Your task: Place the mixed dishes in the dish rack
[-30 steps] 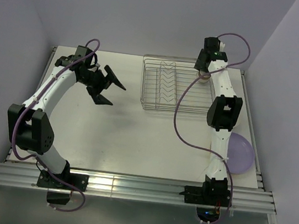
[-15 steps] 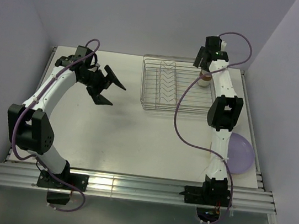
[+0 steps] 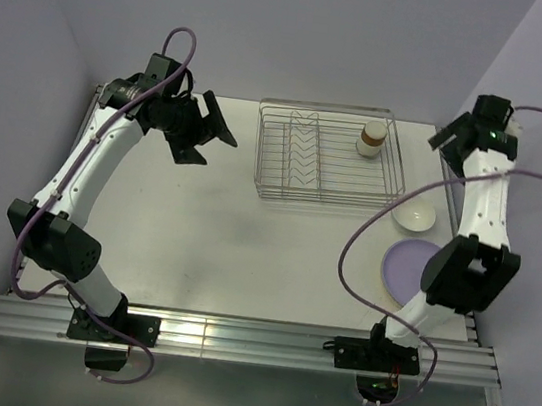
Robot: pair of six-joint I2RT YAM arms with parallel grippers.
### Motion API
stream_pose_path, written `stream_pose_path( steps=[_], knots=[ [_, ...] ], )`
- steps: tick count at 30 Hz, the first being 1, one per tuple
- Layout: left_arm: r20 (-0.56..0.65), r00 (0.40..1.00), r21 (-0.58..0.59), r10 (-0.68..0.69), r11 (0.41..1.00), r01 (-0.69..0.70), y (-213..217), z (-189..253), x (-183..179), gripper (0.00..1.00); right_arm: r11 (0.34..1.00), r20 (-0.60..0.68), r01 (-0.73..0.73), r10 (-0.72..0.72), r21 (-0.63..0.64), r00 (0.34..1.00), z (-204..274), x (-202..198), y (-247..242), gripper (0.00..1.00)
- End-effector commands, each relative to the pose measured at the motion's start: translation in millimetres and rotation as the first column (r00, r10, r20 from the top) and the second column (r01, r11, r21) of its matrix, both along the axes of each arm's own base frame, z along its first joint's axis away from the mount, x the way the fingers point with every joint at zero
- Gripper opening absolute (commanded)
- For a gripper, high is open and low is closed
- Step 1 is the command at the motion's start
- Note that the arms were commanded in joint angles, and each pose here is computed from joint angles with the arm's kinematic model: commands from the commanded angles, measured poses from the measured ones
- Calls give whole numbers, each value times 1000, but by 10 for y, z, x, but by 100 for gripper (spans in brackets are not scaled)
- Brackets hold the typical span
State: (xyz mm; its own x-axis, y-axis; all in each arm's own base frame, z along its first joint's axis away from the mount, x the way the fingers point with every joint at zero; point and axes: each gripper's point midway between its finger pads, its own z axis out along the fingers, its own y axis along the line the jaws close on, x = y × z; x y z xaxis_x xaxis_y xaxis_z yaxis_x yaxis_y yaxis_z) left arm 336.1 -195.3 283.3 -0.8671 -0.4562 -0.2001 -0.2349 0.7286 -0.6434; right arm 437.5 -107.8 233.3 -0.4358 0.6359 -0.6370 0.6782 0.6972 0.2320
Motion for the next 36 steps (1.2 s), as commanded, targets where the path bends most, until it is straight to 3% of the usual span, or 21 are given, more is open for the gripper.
stream_pose_path(
  steps=[1,6,10,23,26,32,36],
  knots=[
    [40,998,106,-45,994,40,20,-77,-113,91,998,-66,57,-55,28,996,-216,-555,-119,97],
    [74,990,167,-122,980,108,-143,-72,-184,91,987,-56,103,-97,120,994,-489,-1025,-139,90],
    [96,984,188,-149,974,129,-160,-13,-231,90,983,-183,102,-73,154,980,-948,-1138,-102,87],
    [91,980,174,-177,972,160,-173,-31,-330,90,982,-244,118,-80,146,966,-1473,-976,-232,81],
    [93,979,176,-179,971,161,-176,-30,-329,90,984,-259,124,-87,130,962,-1543,-958,-277,77],
    [98,978,175,-182,971,163,-192,-11,-299,91,981,-286,146,-104,130,952,-1678,-891,-332,54],
    [95,979,172,-180,972,162,-206,-18,-269,91,979,-305,161,-117,123,945,-1752,-883,-361,53]
  ],
)
